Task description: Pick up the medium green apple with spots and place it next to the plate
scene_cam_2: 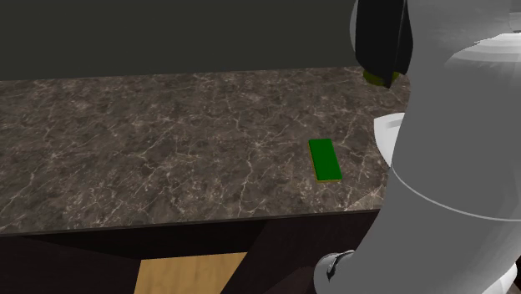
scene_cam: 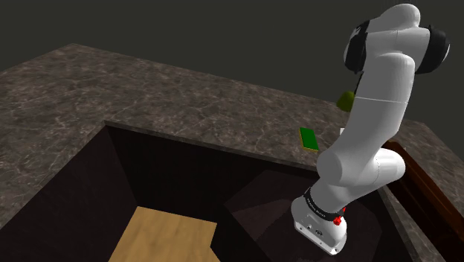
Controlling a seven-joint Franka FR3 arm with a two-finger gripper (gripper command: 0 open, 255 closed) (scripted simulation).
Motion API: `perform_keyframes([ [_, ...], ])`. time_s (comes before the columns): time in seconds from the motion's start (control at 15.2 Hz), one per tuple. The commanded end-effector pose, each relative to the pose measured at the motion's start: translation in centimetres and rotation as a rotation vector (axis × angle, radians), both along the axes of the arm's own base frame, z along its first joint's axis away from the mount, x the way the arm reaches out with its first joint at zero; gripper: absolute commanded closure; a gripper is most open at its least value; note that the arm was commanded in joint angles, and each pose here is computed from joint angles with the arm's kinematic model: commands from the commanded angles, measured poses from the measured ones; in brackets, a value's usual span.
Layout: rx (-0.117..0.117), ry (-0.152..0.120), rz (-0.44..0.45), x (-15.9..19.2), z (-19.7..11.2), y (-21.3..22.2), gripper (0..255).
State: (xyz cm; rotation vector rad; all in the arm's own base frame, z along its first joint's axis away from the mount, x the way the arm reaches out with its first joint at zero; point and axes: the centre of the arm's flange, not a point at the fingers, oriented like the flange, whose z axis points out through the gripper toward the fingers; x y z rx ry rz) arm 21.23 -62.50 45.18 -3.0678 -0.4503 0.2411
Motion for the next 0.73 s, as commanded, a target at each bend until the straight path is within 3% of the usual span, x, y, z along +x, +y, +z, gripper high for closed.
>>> perform_keyframes([
  [0.0,-0.001,0.000,0.000,0.0,-1.0,0.0,255],
  [0.46,-0.001,0.000,0.000,0.0,-4.6,0.0,255],
  [0.66,-0.001,0.000,0.000,0.0,-4.6,0.0,255],
])
